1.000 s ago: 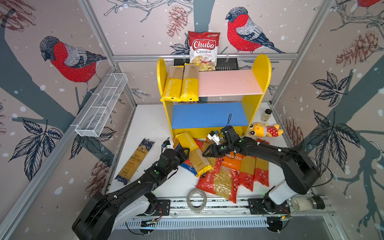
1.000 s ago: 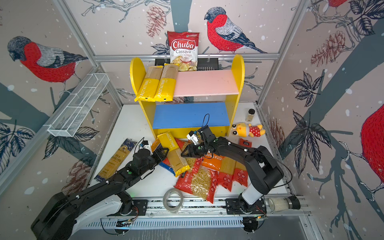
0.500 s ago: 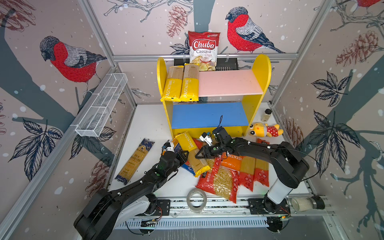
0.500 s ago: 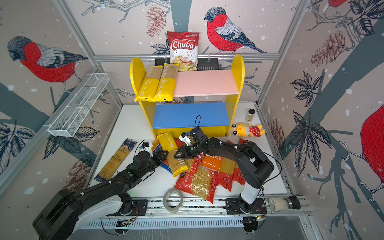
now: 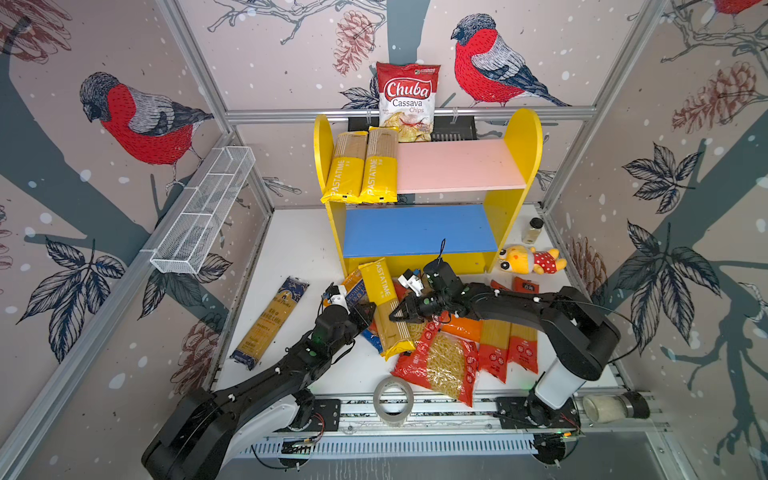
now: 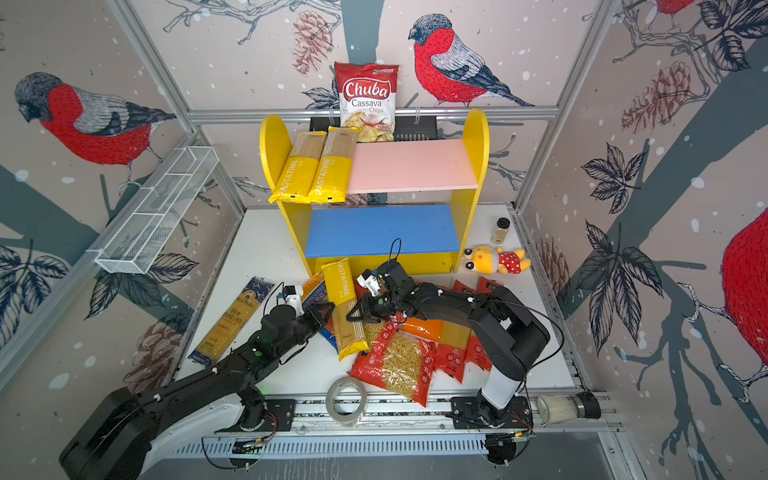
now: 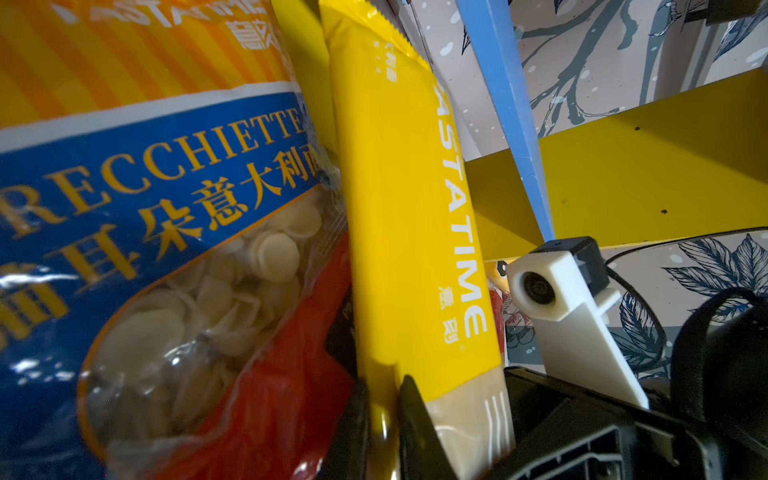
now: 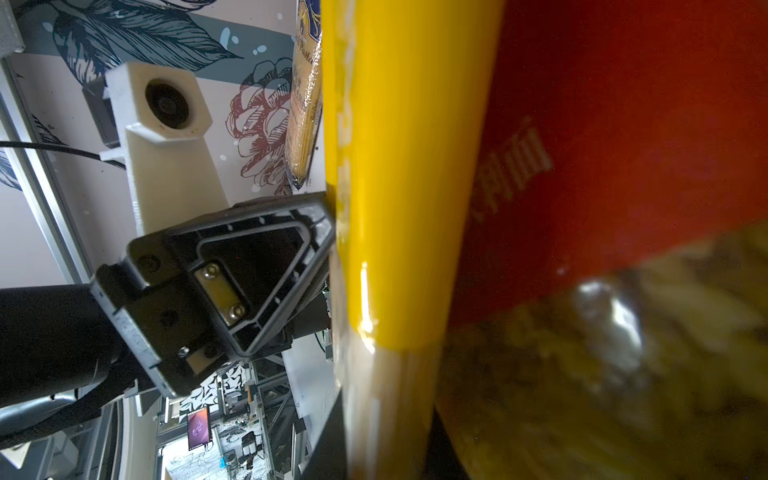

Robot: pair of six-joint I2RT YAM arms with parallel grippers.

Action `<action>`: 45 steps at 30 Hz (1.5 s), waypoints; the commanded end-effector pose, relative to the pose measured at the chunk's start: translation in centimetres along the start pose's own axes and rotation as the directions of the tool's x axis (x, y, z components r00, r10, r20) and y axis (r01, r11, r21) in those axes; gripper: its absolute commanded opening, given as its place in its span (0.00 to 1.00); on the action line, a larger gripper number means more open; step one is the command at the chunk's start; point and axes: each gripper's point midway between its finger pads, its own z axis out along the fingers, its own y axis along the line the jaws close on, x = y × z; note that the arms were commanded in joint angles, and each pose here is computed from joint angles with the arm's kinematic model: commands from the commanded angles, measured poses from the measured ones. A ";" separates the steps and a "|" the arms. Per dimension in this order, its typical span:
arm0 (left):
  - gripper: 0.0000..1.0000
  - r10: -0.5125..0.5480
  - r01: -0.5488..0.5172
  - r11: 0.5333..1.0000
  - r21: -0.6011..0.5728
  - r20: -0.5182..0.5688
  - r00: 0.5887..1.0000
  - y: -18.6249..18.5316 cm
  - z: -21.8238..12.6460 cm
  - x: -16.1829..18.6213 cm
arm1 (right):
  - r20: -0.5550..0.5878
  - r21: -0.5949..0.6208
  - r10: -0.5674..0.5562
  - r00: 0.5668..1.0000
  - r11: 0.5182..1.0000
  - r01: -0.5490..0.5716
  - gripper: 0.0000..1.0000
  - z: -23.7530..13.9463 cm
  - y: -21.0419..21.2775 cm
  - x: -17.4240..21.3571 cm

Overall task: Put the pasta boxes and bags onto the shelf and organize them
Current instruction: 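Grasp a third yellow spaghetti package with both grippers from the pile, then lift the package upright with both grippers toward the pink shelf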

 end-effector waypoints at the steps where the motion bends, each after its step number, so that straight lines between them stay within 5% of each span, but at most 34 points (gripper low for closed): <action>1: 0.17 0.025 -0.025 1.000 0.010 0.001 1.000 -0.7 -0.7 -0.5 | 0.029 -0.075 -0.101 0.994 0.992 0.103 0.16 -0.8 2.2 -0.4; 8: 0.35 0.010 -0.020 0.991 0.131 0.074 0.997 -3.4 -3.2 -3.6 | 0.102 -0.111 -0.216 0.971 0.968 0.227 0.08 -3.5 3.8 -0.3; 13: 0.50 0.073 -0.092 0.963 0.251 0.087 0.994 -7.9 -4.5 -4.7 | 0.180 -0.128 -0.375 0.910 0.908 0.399 0.08 -6.0 6.7 0.1; 24: 0.77 0.325 -0.358 0.791 0.496 0.156 0.933 -17.8 -7.7 -4.0 | 0.495 -0.053 -0.590 0.638 0.712 0.700 0.06 -14.0 12.8 1.9; 33: 0.80 0.447 -0.462 0.630 0.624 0.195 0.873 -24.1 -8.3 -2.1 | 0.592 0.015 -0.616 0.520 0.654 0.757 0.03 -17.9 16.6 1.0; 45: 0.76 0.548 -0.576 0.528 0.624 0.267 0.793 -29.3 -6.9 -3.2 | 0.649 0.036 -0.633 0.421 0.579 0.815 0.02 -19.8 20.4 -1.3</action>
